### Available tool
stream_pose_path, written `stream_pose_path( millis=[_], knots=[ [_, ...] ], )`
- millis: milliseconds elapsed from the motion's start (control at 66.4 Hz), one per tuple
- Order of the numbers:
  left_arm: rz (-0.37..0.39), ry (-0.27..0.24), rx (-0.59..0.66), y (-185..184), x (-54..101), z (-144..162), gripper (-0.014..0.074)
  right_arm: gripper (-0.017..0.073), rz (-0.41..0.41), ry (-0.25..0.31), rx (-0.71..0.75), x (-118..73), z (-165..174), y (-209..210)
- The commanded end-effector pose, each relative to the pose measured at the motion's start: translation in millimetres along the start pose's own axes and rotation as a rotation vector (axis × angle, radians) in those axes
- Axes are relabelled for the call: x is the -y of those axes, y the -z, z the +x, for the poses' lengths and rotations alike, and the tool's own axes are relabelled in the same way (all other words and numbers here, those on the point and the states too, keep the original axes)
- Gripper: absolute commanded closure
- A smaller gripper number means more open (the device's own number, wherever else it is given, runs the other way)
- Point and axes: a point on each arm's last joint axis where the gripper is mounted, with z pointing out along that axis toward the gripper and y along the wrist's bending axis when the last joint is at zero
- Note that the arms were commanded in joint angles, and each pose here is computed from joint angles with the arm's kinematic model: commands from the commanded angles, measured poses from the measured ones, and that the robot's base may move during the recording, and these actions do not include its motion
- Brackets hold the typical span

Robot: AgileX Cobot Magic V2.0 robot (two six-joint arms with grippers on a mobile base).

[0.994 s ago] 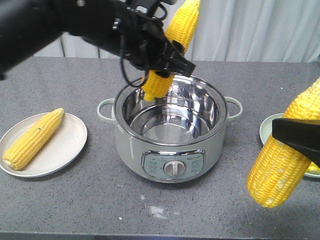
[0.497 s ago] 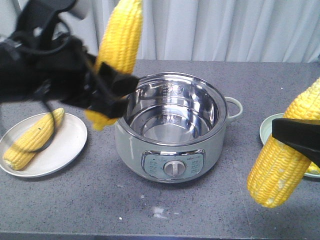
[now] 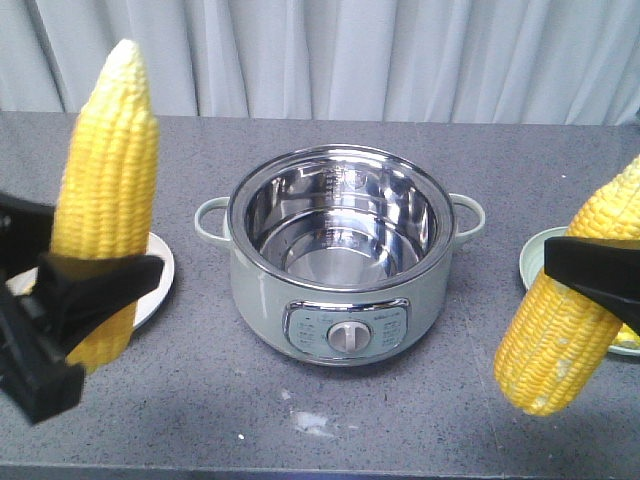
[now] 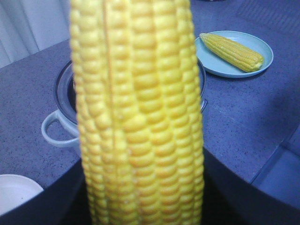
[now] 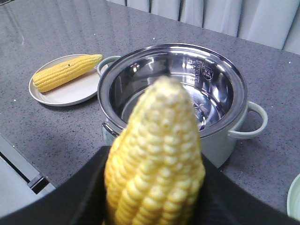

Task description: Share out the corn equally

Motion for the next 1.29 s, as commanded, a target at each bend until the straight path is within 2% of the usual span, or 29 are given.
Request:
stream_pose_path(
  millis=[0,256,1280],
  knots=[
    [-0.007,0.011,0.126,15.7,0.7,-5.3,0.0334,0.0363,0.016,-0.004,0.088,-0.4,-11.9,5.5],
    [-0.014,0.010,0.164,20.9,0.9,0.9,0.0334,0.0363,0.016,-0.004,0.088,-0.4,-11.9,5.5],
    [-0.015,0.003,0.136,20.5,0.9,3.4,0.0334,0.0363,0.016,-0.004,0.088,-0.4,-11.9,5.5]
  ],
)
